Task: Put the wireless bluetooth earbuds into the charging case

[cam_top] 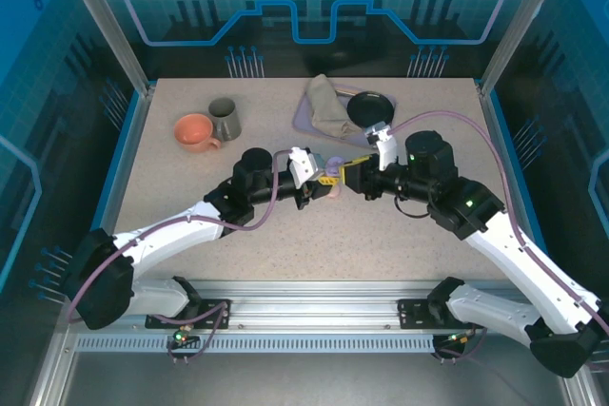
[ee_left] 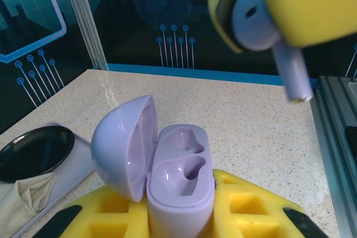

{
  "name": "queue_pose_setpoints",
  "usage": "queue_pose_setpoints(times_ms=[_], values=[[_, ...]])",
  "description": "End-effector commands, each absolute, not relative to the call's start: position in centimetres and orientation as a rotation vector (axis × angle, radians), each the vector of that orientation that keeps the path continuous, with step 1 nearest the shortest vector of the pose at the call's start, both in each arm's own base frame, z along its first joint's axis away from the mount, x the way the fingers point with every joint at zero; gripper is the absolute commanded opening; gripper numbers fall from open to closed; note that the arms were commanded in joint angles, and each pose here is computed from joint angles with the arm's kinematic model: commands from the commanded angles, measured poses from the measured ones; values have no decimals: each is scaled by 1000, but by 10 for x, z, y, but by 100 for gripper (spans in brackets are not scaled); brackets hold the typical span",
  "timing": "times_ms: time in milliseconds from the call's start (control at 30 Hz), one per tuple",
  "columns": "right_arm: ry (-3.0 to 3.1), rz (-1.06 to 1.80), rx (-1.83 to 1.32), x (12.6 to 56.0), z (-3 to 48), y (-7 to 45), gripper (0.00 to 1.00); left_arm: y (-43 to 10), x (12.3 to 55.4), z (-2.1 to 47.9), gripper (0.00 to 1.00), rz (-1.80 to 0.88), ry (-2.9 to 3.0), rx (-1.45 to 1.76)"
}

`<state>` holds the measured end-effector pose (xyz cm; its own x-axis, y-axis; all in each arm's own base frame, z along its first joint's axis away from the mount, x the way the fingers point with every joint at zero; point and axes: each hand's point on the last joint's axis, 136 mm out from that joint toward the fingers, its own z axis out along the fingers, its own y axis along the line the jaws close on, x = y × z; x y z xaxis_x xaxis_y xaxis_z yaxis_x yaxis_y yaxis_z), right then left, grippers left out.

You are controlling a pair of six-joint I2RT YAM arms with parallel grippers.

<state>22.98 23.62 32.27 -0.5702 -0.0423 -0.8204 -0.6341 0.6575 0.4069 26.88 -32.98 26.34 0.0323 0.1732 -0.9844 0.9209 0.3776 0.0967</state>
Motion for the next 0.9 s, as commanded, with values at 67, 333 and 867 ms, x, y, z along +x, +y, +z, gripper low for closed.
queue_pose_setpoints(times_ms=[67,333,867], values=[[2011,824,-538,238,333,241,21,-335,272,286,0,-781,1379,1034],[2023,717,-583,243,329,248,21,-335,270,286,0,-784,1380,1041],[2019,566,-613,247,320,248,21,-333,267,289,0,-792,1395,1037]])
